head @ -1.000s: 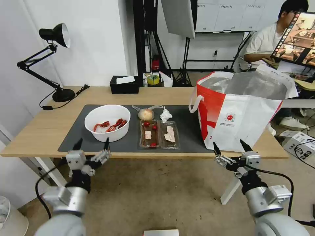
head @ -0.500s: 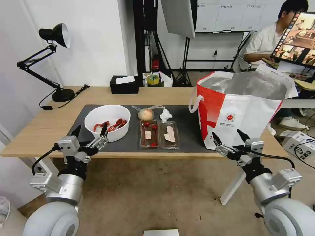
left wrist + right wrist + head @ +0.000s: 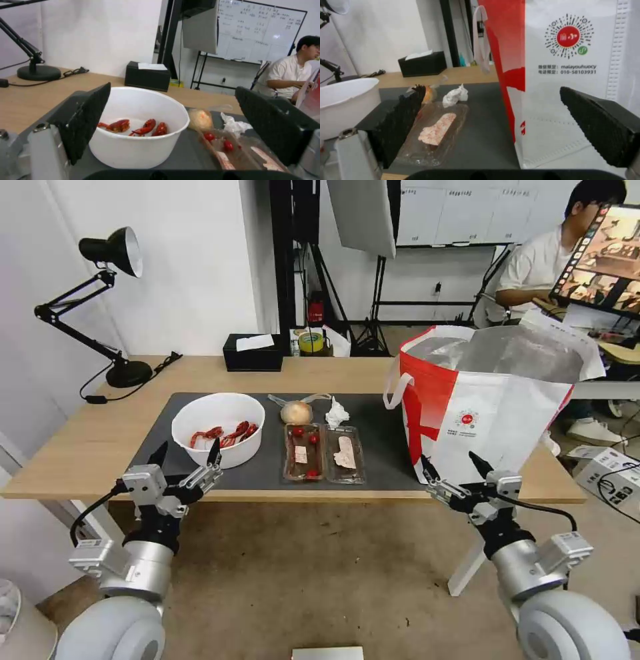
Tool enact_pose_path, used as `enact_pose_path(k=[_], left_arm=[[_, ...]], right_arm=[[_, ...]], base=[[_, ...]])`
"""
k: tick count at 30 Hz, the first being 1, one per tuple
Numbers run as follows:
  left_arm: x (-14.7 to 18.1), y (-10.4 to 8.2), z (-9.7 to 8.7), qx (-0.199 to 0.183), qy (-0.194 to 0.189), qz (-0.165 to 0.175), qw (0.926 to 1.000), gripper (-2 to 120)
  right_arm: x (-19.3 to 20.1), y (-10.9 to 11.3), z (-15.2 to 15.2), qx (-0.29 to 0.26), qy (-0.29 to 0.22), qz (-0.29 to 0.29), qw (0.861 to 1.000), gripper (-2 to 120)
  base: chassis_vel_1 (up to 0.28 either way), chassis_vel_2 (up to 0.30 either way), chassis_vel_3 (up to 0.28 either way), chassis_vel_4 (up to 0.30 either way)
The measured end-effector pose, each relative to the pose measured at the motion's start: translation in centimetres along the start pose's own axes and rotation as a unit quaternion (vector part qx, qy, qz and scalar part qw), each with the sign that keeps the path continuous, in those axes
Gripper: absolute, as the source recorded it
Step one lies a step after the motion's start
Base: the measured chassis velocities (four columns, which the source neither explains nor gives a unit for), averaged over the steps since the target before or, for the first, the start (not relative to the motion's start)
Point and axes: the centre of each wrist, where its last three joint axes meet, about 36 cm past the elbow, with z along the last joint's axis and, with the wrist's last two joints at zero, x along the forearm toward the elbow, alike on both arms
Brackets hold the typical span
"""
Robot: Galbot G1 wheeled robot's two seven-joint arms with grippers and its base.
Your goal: Pick up the trash from the table and place it into the takeout bag.
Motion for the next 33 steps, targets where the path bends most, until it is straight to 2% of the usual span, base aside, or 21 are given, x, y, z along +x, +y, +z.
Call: enact_pose_path(k=[6,9,15,22,33], left_arm=[[0.2,-0.1,0.8,-0.003,0.003,-0.001,1.0,100],[0.6,-0.1,2.0,-0.01,-0.002,0.001,0.9999,100],[1.0,-0.2,3.3,-0.015,0.001,-0.003,0.9999,100],[1.3,0.1,5.0,-0.019,0.002,-0.009,0.9998,100],[1.4,0.7,6.6,-0.036,0.001,-0.011,0.9993,100]], right_arm=[[-0.1,0.1,0.8,0.001,0.0,0.002,1.0,100],[-0.3,0.2,1.8,-0.002,-0.008,0.002,1.0,100],[-0.6,0.6,3.5,-0.013,-0.017,0.002,1.0,100],[-1.1,1.0,5.6,-0.013,-0.009,-0.001,1.0,100],[-1.5,1.4,7.6,-0.007,0.006,-0.006,1.0,100]], base=[[0.0,0.0,0.0,0.0],[0.0,0.0,0.0,0.0],[0.0,0.0,0.0,0.0],[0.0,0.0,0.0,0.0],[0.0,0.0,0.0,0.0]])
